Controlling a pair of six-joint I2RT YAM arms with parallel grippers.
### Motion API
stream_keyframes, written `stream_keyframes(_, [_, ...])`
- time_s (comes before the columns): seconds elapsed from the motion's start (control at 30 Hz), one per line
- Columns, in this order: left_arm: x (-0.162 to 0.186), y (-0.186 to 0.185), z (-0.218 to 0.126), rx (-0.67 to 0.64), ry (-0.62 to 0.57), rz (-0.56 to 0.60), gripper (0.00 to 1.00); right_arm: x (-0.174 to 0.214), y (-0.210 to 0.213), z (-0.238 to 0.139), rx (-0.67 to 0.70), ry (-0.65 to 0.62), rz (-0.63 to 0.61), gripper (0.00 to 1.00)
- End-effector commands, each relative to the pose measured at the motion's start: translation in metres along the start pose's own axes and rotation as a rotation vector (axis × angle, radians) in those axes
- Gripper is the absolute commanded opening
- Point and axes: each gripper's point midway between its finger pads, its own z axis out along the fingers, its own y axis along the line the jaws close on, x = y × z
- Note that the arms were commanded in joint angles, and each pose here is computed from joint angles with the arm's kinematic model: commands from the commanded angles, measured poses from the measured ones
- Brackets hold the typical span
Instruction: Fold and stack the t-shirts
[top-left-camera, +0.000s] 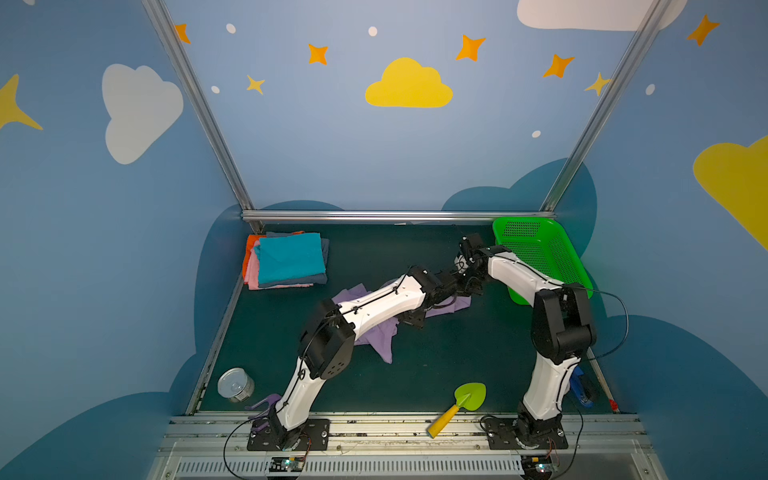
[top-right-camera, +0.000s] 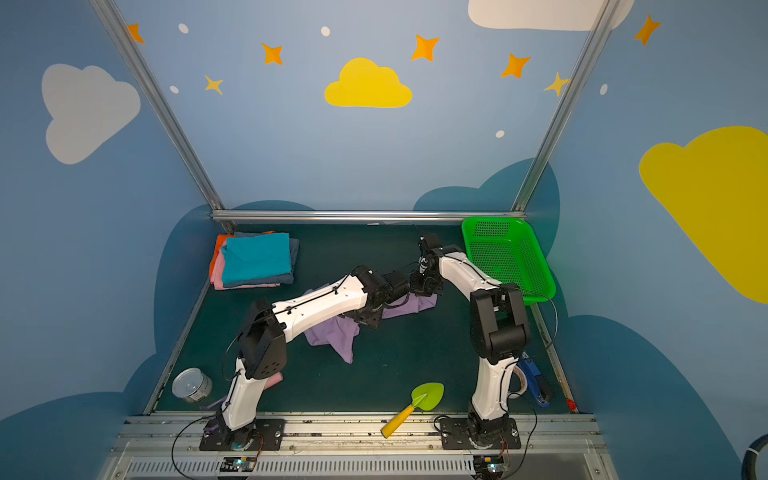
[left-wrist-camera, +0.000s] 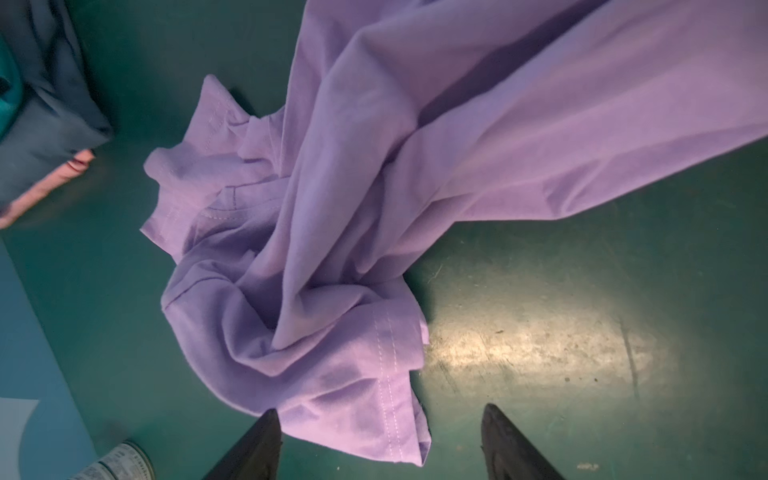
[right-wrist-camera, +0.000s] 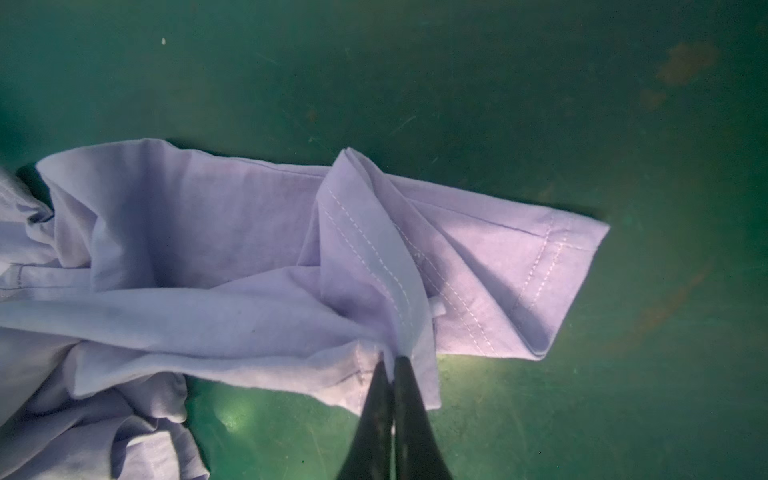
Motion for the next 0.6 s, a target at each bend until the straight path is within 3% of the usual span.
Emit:
stream_keyframes(0.0, [0.000, 0.013, 0.011, -0.086, 0.030, 0.046, 0.74, -0.005, 0.002, -0.005, -0.012, -0.007, -0.004, 0.00])
stream_keyframes(0.37, [0.002, 0.000, 0.042, -0.128, 0.069, 0.092, 0.69, -0.003, 0.000, -0.003, -0.026, -0.005, 0.007, 0.00])
stream_keyframes(0.47, [-0.001, 0.001, 0.046, -0.144, 0.066, 0.090, 0.42, -0.002, -0.001, -0.002, -0.029, -0.002, 0.009, 0.00])
stream_keyframes(0.57, [-0.004, 0.004, 0.046, -0.159, 0.064, 0.085, 0.27, -0.001, -0.002, 0.000, -0.031, -0.004, 0.011, 0.00])
